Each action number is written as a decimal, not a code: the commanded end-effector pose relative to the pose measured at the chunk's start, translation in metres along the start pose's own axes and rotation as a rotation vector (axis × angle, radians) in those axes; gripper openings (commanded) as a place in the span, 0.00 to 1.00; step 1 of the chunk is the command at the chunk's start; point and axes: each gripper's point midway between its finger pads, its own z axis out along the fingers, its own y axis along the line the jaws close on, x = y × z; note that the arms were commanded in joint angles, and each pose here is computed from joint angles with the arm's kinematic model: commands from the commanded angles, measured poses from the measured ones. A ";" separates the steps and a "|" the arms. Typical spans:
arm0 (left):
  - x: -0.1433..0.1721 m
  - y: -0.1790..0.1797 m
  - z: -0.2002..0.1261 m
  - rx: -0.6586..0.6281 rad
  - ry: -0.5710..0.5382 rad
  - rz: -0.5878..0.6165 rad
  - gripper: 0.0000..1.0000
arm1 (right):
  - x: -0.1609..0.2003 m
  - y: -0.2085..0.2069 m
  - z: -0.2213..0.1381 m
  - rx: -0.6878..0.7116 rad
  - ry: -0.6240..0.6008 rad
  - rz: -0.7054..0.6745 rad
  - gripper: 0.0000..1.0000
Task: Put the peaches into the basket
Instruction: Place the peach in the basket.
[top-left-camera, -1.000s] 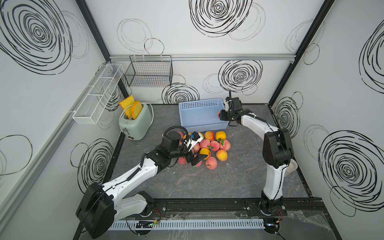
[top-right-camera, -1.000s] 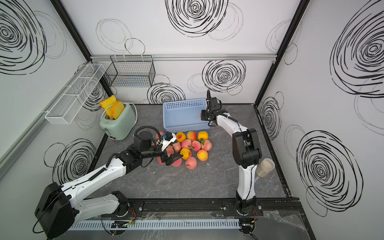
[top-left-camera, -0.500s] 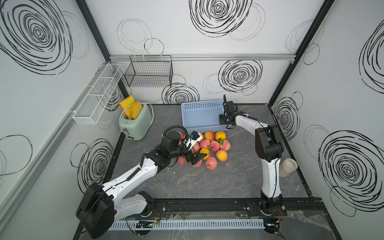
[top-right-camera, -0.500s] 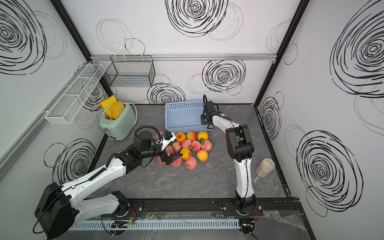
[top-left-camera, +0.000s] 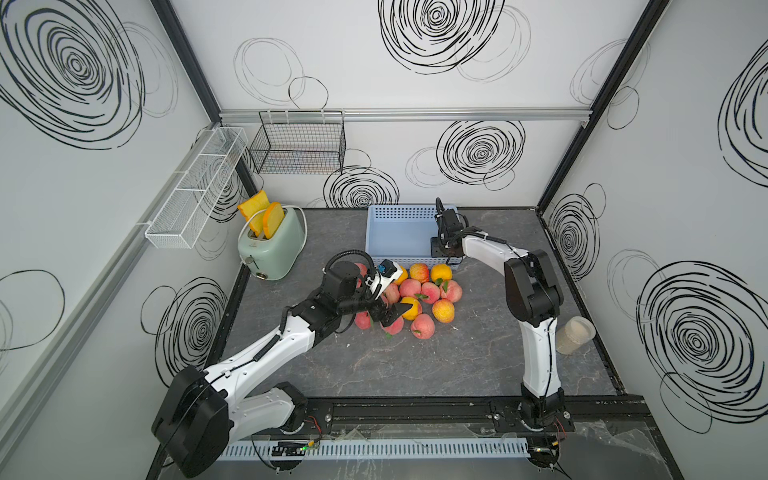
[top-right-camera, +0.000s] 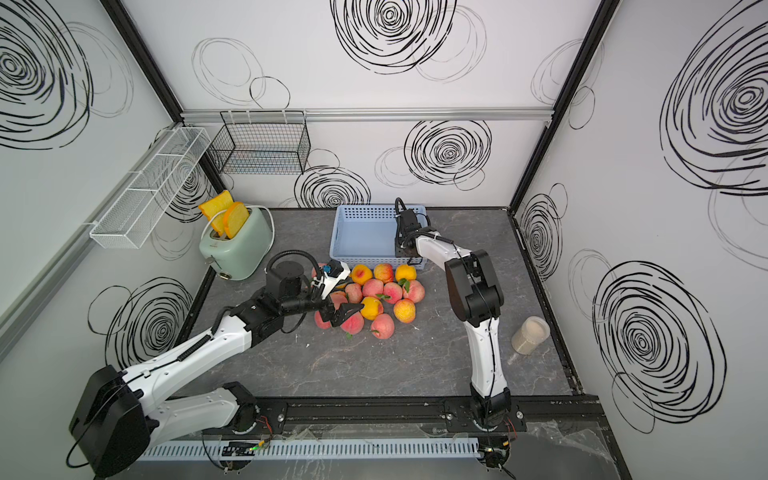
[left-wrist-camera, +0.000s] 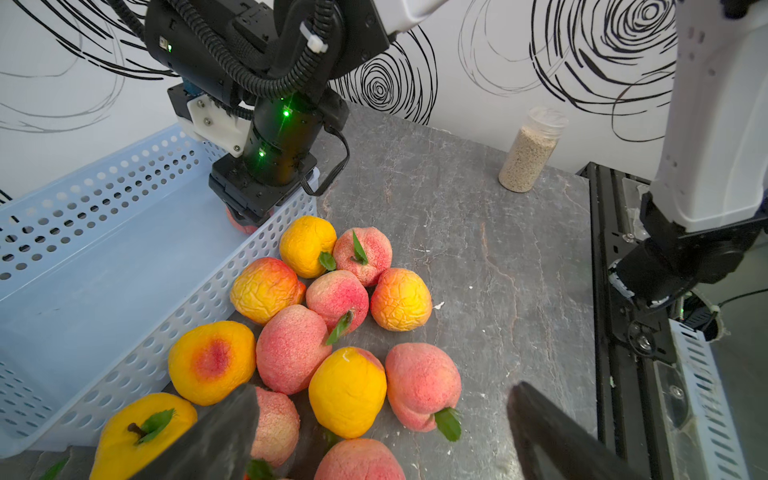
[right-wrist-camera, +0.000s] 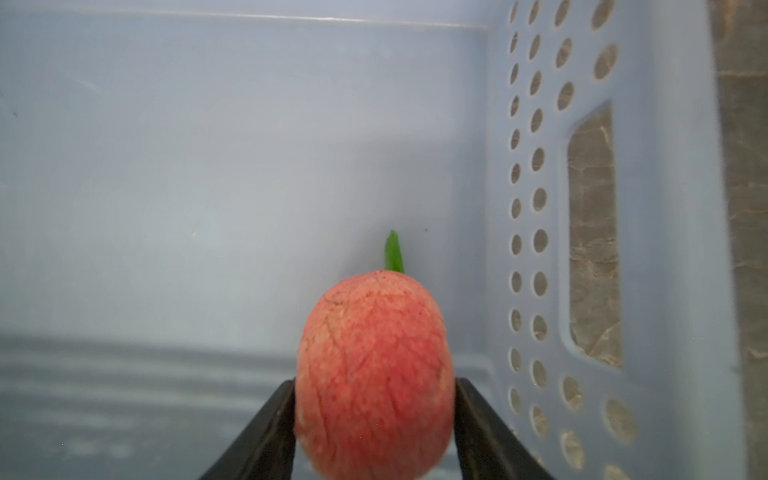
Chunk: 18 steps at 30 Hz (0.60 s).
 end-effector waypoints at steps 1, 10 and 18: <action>-0.017 0.007 -0.002 -0.028 -0.046 0.018 0.97 | 0.002 -0.008 -0.006 0.035 0.008 0.026 0.67; -0.014 0.012 -0.002 -0.068 -0.038 0.013 0.98 | -0.019 -0.008 -0.038 0.015 -0.064 0.043 0.77; -0.013 0.025 -0.006 -0.146 -0.033 -0.023 0.98 | -0.031 -0.008 -0.090 -0.080 -0.193 0.043 0.79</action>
